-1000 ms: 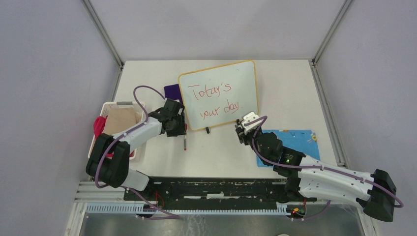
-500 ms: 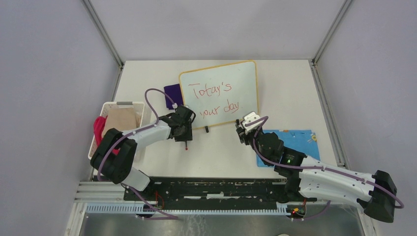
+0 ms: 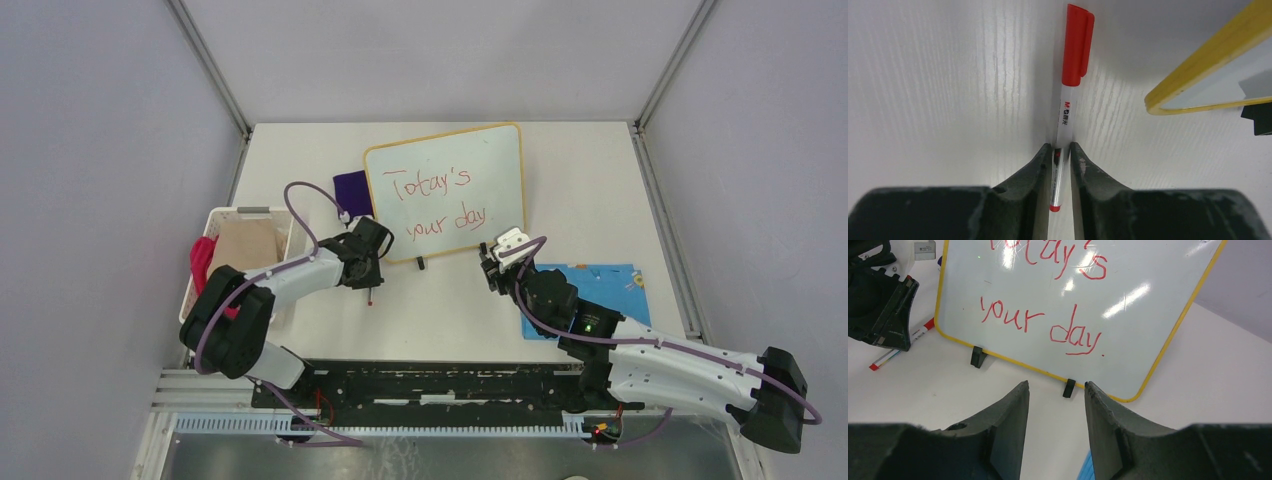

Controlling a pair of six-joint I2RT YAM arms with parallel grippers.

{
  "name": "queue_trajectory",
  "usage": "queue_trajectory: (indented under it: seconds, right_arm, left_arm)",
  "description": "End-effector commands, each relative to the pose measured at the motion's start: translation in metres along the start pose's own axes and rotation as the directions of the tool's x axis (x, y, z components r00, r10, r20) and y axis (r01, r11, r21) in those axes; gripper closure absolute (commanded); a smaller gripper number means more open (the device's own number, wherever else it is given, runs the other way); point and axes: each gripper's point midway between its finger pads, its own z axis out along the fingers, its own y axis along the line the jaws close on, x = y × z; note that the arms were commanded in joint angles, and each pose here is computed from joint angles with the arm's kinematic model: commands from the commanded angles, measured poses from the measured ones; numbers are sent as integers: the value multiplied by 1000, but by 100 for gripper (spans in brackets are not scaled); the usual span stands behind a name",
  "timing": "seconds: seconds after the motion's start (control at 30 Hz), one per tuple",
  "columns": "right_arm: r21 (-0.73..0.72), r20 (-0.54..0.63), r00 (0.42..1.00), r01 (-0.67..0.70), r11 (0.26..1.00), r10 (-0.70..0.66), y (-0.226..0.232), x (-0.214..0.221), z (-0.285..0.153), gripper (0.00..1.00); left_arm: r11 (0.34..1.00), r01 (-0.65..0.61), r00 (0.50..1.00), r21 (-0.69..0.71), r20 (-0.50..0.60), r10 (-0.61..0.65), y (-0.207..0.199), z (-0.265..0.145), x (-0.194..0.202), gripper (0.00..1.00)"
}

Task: Write a sentence on the whiteboard
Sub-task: Place the whiteboard marker at the center of the board.

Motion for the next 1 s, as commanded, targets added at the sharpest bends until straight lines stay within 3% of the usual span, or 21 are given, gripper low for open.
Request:
queue_trajectory:
  seconds: [0.0, 0.3, 0.53, 0.63, 0.83, 0.97]
  right_arm:
    - [35, 40, 999, -25, 999, 24, -9, -15, -1, 50]
    - [39, 40, 999, -32, 999, 30, -10, -13, -3, 50]
    - [43, 37, 999, -37, 998, 36, -12, -9, -5, 50]
    - [44, 40, 998, -39, 998, 38, -12, -5, -6, 50]
    - [34, 37, 999, -39, 999, 38, -9, -7, -5, 50]
    - [32, 36, 998, -48, 998, 47, -8, -5, -4, 50]
  left_arm:
    - [994, 28, 999, -108, -33, -31, 25, 2, 15, 75]
    - [989, 60, 998, -134, -19, -63, 33, 7, 8, 88]
    - [987, 83, 996, -134, -21, -87, 33, 12, 0, 88]
    - [987, 96, 995, -128, -20, -100, 32, 12, -5, 82]
    - [992, 82, 997, -94, 5, -82, 25, 4, -18, 60]
    - [992, 89, 996, -85, 32, -87, 25, -3, -24, 52]
